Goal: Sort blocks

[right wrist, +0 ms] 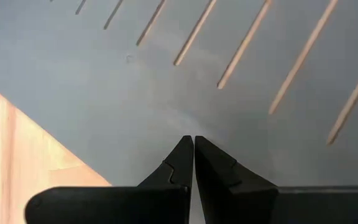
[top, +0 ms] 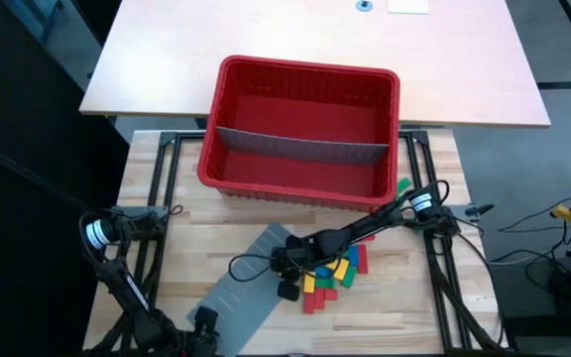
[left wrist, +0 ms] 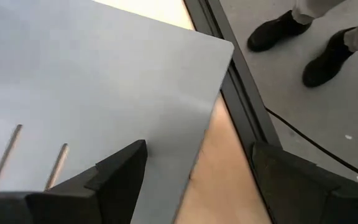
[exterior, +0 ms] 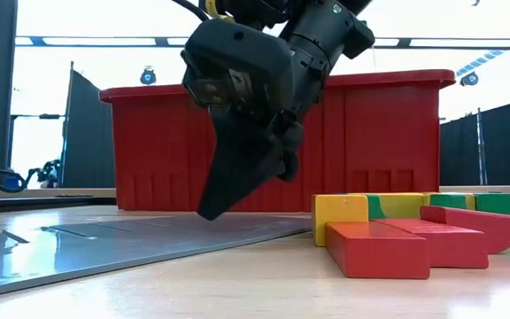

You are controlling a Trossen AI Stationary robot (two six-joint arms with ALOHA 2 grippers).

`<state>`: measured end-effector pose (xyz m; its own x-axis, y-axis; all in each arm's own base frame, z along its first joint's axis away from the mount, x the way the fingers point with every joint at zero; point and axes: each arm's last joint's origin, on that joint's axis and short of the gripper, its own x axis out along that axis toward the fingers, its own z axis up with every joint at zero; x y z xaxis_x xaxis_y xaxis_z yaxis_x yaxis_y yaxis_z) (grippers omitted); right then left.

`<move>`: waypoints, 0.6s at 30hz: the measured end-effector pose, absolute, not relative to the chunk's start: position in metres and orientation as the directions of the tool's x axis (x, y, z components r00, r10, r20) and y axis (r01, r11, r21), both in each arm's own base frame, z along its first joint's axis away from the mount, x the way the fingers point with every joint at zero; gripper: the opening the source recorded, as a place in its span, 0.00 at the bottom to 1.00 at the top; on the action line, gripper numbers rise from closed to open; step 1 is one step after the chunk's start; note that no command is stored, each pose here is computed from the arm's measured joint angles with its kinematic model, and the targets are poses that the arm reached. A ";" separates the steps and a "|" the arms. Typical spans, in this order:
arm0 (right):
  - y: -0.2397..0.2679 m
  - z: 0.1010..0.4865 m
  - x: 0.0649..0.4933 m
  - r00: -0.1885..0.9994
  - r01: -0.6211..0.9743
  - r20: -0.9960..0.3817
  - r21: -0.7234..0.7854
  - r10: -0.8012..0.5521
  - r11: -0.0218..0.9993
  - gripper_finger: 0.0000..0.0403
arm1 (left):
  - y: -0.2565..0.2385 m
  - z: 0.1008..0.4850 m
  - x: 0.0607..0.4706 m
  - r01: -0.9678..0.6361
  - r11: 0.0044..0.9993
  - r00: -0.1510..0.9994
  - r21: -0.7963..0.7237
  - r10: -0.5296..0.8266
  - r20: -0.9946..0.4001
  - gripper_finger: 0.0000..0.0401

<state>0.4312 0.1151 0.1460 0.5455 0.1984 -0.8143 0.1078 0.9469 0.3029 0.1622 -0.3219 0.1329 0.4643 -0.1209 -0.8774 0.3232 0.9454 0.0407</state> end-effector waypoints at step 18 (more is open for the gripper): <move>0.117 0.148 0.433 0.557 0.084 -0.798 0.330 0.230 0.940 0.00 | -0.330 0.151 0.177 0.335 0.930 0.558 0.151 -0.066 -0.827 0.69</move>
<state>0.4327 0.1170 0.1475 0.5567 0.2302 -0.7982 0.0836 0.9404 0.3296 0.1773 -0.3300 0.1514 0.5578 -0.0663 -0.8273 0.3351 0.9299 0.1514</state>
